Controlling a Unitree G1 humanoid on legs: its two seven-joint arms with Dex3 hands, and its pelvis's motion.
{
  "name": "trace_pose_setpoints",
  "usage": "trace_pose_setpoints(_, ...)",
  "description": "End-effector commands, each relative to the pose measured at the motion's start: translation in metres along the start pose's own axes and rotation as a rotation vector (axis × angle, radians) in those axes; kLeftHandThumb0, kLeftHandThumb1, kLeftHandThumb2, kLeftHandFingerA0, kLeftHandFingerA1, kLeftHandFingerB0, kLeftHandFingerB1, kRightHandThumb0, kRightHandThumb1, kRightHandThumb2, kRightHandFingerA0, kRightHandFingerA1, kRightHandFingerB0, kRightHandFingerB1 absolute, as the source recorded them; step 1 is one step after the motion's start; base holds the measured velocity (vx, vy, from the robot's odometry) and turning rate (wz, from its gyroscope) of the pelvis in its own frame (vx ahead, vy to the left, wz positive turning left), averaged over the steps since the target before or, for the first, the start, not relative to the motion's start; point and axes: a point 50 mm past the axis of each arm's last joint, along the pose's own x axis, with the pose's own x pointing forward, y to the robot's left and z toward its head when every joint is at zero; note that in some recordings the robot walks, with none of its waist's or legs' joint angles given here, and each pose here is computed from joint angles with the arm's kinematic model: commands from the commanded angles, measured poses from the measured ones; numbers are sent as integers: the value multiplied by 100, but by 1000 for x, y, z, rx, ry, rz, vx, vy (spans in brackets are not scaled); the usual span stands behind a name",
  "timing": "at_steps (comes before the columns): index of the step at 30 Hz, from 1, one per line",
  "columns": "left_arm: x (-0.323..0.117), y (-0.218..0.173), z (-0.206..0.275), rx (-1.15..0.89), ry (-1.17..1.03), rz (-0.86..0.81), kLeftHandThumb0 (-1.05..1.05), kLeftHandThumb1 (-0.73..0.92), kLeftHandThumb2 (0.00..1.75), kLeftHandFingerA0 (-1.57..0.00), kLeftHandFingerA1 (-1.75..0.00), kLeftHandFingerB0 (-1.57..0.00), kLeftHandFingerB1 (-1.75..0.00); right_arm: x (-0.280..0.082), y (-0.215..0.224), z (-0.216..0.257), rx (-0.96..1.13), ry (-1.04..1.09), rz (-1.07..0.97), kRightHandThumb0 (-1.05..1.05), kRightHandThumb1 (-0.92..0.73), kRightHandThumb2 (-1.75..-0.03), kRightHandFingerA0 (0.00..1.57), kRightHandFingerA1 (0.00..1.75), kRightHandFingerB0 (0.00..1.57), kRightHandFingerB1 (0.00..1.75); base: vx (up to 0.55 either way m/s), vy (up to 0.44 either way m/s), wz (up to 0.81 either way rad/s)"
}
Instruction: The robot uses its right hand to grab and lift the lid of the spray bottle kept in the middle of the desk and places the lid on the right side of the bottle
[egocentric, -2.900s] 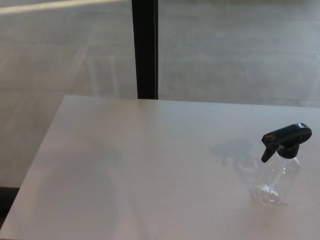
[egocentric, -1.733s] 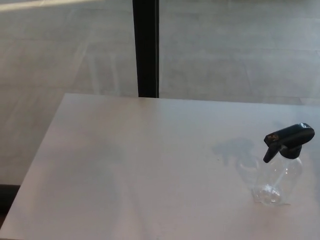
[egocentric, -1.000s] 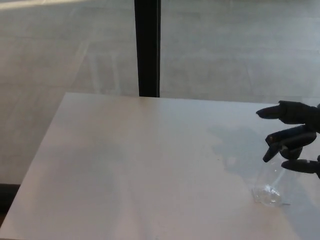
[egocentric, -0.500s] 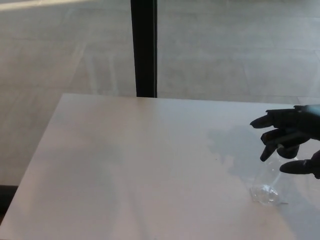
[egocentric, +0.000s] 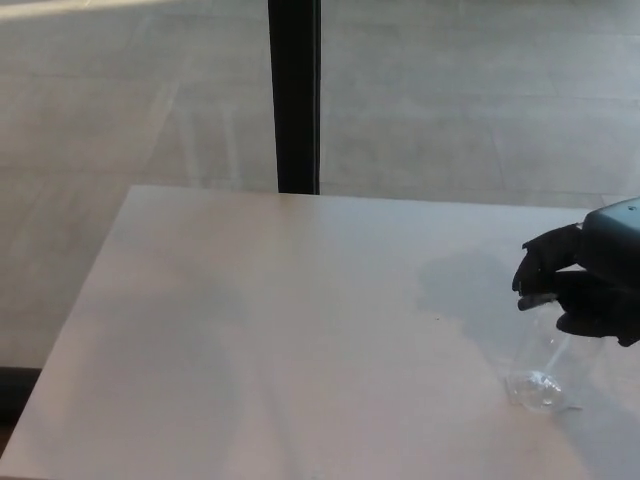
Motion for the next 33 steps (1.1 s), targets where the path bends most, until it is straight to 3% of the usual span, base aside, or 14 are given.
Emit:
trace_pose_setpoints(1,-3,7,0,46,-11,-5,-83,85,66,-56,-52,-39,-39,-5,1,6,-432,-145,-240,-37,-61,-58,91,163,94,63,0,0,0)
trace_pose_setpoints(4,-3,6,-3,49,-7,-9,-84,85,65,-56,-50,-39,-39,-6,2,6,-425,-167,-266,-35,-62,-61,88,170,90,79,0,0,0)
trace_pose_setpoints(8,-4,7,-4,56,-11,-12,-82,86,66,-55,-50,-38,-38,-6,1,7,-394,-191,-287,-34,-61,-61,88,170,89,75,0,0,0)
trace_pose_setpoints(11,-5,8,-5,62,-20,-9,-82,87,66,-57,-50,-39,-39,-5,-5,7,-397,-205,-302,-32,-66,-64,87,165,83,103,0,0,0)
trace_pose_setpoints(15,-5,9,-5,61,-10,-7,-83,88,67,-54,-49,-38,-39,-4,-16,6,-393,-208,-325,-27,-62,-64,90,156,89,82,0,0,0)
trace_pose_setpoints(17,-5,9,-4,61,-13,-6,-83,88,67,-55,-50,-38,-39,-3,-23,4,-402,-206,-346,-27,-66,-64,88,170,78,116,0,0,0)
trace_pose_setpoints(21,-6,10,-5,75,-12,-6,-85,89,67,-55,-50,-38,-39,-3,-44,2,-345,-202,-344,-33,-68,-61,83,172,79,111,0,0,0)
trace_pose_setpoints(22,-6,10,-6,68,-13,-3,-84,88,66,-55,-50,-40,-39,-4,-49,1,-345,-194,-337,-35,-68,-63,81,168,83,96,0,0,0)
trace_pose_setpoints(25,-6,10,-7,70,-4,4,-83,89,67,-56,-49,-39,-38,-4,-59,-1,-347,-197,-361,-28,-65,-70,88,165,85,101,0,0,0)
trace_pose_setpoints(26,-6,10,-7,31,-8,-4,-84,71,110,-47,-60,-33,-52,-5,-63,-2,-363,-197,-367,-28,-67,-72,88,164,87,102,0,0,0)
trace_pose_setpoints(27,-6,10,-8,38,-6,-4,-82,71,110,-47,-60,-31,-51,-5,-68,-3,-348,-198,-368,-29,-69,-73,89,165,85,111,0,0,0)
trace_pose_setpoints(29,-6,11,-8,41,-6,-3,-80,69,110,-48,-60,-32,-51,-6,-74,-4,-349,-181,-364,-32,-71,-67,87,166,83,107,0,0,0)
trace_pose_setpoints(30,-7,11,-10,41,-3,1,-82,89,67,-56,-50,-40,-39,-7,-80,-4,-358,-165,-370,-30,-68,-65,87,167,79,115,0,0,0)
trace_pose_setpoints(33,-7,12,-12,48,6,8,-83,89,67,-56,-49,-40,-40,-10,-94,-6,-326,-148,-400,-23,-64,-76,91,157,87,102,0,0,0)
